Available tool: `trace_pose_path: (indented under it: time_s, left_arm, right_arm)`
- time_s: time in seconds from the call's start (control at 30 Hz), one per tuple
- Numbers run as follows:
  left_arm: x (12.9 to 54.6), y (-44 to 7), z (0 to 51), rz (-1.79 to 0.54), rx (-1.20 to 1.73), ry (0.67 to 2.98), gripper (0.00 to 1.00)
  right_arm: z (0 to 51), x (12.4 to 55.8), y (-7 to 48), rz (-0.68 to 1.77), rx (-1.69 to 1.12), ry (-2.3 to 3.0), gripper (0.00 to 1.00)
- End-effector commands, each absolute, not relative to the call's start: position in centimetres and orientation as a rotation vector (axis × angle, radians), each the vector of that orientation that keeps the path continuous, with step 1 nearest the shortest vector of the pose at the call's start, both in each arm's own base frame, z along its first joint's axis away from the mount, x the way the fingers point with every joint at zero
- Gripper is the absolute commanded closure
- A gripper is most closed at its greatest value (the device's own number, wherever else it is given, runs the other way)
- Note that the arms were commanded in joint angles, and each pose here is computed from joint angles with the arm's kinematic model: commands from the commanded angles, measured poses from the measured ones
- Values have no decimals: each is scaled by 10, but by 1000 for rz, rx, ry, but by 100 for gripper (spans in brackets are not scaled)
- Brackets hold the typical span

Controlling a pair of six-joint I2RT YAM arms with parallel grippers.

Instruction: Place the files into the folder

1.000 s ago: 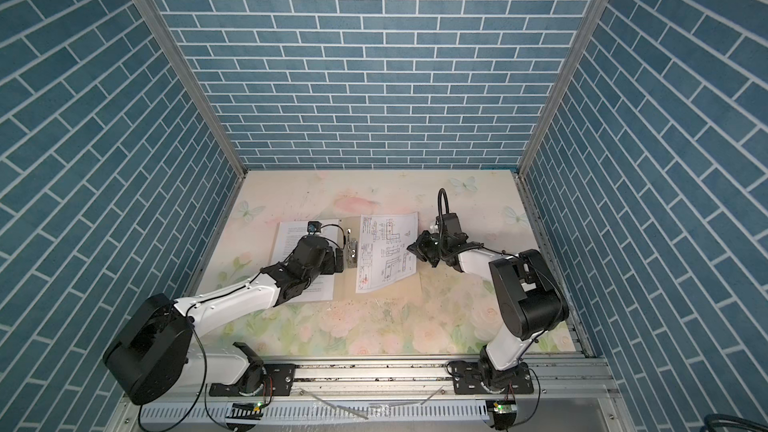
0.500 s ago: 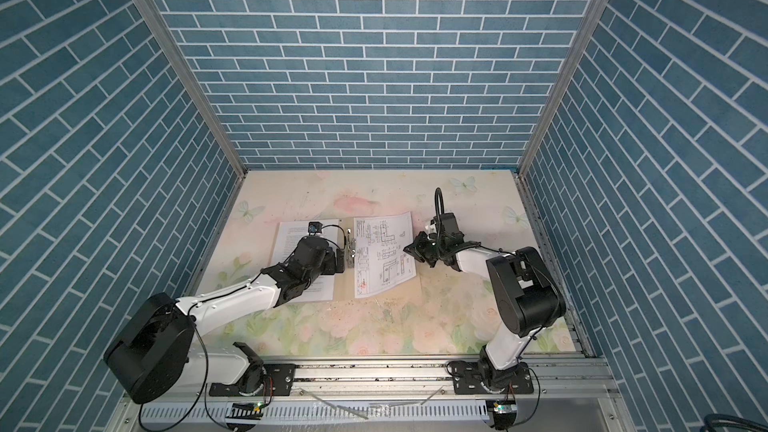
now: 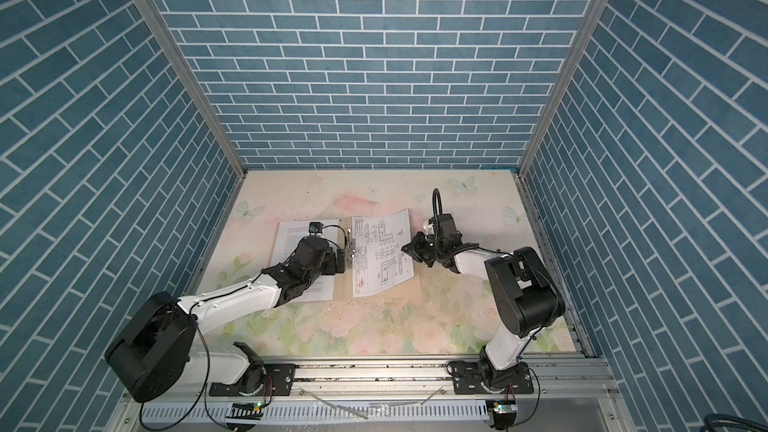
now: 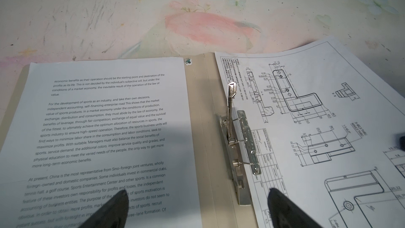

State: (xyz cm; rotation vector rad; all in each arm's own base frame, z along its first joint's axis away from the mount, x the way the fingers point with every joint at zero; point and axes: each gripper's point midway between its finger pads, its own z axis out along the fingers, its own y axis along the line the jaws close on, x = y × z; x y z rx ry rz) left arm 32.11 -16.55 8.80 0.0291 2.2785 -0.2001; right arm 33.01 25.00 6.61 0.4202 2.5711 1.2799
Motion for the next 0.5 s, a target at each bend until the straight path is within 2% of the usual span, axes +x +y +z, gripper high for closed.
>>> trace_pose_path:
  time_s: [0.0, 0.33, 0.4, 0.47]
  left_arm:
    - [319, -161, 84, -188, 25, 2286, 0]
    - [319, -162, 85, -194, 27, 2286, 0]
    - [319, -161, 84, -192, 25, 2289, 0]
    - [318, -161, 83, -190, 24, 2290, 0]
  right_arm:
    - [59, 324, 247, 1260, 459, 2580, 100]
    - [57, 322, 244, 1241, 456, 2592, 100]
    - [57, 322, 243, 1227, 458, 2593, 95]
    - [58, 322, 242, 1216, 454, 2597, 84]
